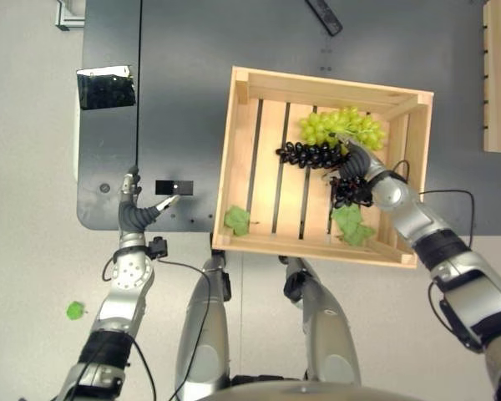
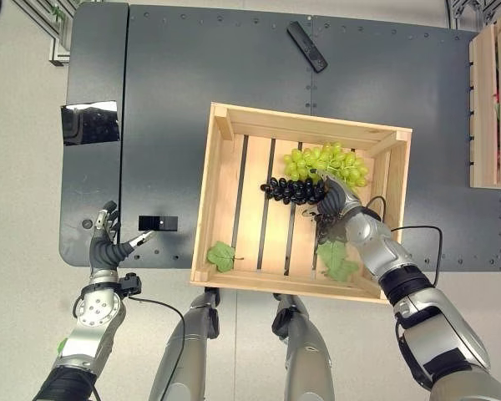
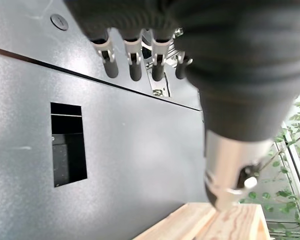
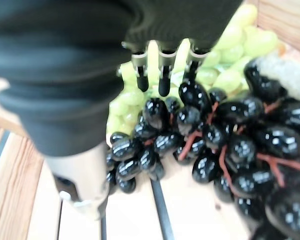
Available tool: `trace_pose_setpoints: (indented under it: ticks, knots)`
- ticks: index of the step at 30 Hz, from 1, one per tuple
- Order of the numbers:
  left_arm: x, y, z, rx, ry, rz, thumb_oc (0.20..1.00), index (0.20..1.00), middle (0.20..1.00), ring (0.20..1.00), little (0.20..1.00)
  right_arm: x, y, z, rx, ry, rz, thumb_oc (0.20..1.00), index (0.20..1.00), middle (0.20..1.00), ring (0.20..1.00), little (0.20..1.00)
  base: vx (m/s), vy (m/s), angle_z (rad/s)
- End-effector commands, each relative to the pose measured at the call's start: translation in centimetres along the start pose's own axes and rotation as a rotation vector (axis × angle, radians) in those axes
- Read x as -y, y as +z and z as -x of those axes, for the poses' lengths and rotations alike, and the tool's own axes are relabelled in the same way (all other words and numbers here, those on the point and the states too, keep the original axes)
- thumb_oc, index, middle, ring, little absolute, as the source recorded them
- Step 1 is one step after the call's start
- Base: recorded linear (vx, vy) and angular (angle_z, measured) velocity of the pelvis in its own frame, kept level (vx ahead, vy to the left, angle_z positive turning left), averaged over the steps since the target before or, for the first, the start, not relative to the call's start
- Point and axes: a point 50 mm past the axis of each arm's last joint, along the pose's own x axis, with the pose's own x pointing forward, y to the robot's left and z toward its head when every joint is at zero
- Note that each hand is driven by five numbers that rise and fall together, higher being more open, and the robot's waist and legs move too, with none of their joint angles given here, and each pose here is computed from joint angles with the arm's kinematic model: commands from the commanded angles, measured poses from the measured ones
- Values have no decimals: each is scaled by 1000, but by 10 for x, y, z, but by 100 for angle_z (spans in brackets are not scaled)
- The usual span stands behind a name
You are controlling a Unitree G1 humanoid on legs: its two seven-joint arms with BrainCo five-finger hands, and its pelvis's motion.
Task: Pick up the fruits from the basket on one side to the basket on the other side
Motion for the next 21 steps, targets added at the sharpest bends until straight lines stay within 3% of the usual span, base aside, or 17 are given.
trace_pose_setpoints:
  ticks: [1, 21]
  knots:
    - [-4, 18, 2, 100, 13, -5, 1000, 1000, 1000, 1000, 1000, 1, 9, 2, 55, 33, 81, 1000, 1000, 1000, 1000, 1000, 0, 0, 0]
    - [-5, 16, 4, 93, 2, -32, 1000, 1000, 1000, 1000, 1000, -24, 9, 24, 105, 143, 153, 1000, 1000, 1000, 1000, 1000, 0, -1, 1]
